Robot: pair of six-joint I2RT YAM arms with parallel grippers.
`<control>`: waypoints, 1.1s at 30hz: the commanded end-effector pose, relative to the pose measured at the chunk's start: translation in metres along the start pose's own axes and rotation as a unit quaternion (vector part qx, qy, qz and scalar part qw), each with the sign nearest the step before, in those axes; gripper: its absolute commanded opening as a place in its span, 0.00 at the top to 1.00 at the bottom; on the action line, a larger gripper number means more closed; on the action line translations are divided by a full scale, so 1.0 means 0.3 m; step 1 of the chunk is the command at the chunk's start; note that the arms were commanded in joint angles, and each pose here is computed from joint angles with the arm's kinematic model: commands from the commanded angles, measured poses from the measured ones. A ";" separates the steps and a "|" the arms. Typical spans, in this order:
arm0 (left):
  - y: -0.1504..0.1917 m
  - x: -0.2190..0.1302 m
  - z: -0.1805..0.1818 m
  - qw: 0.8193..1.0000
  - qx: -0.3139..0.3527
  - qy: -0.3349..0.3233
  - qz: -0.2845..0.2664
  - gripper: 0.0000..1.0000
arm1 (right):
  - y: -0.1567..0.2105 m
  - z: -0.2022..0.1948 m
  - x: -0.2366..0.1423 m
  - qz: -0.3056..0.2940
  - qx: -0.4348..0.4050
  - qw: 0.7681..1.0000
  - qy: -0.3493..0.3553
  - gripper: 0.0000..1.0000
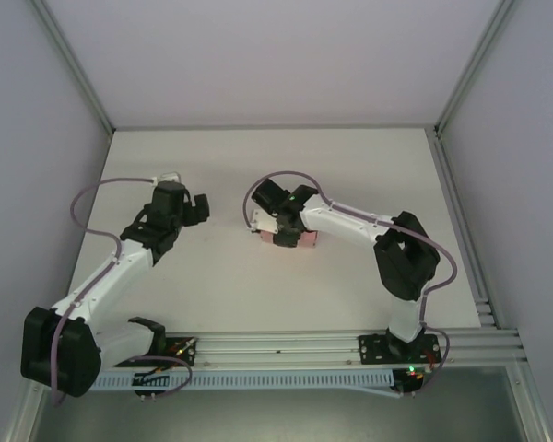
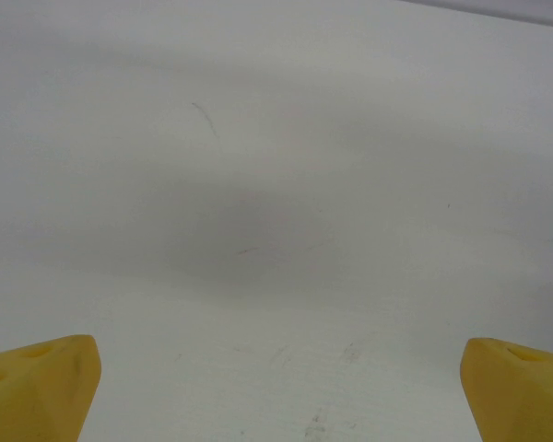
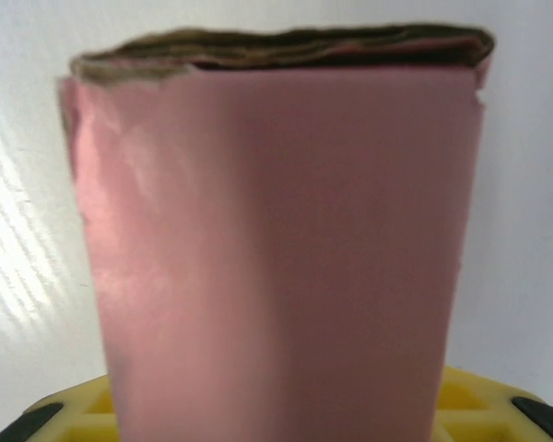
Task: Assemble paper box
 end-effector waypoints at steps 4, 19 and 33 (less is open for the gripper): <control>-0.054 -0.038 0.068 0.998 -0.006 -0.048 -0.038 0.00 | -0.072 -0.154 0.002 -0.004 -0.075 0.979 0.189 0.58; -0.085 -0.046 0.183 0.982 0.019 -0.131 -0.133 0.00 | 0.045 0.117 0.006 -0.048 -0.107 0.984 0.133 0.01; -0.034 -0.005 0.238 0.962 0.066 -0.150 -0.217 0.00 | 0.271 -0.273 -0.398 -0.321 0.346 0.857 0.206 0.00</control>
Point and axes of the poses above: each hand's point on the last joint's axis, 136 mm out from that joint toward the fingers, its own x axis out along the fingers, its own z axis along the line the jaws close on, y = z × x, the point moved 1 cm from there along -x, back along the fingers, and after that the axes turned 13 degrees about x, right-handed, at the moved point
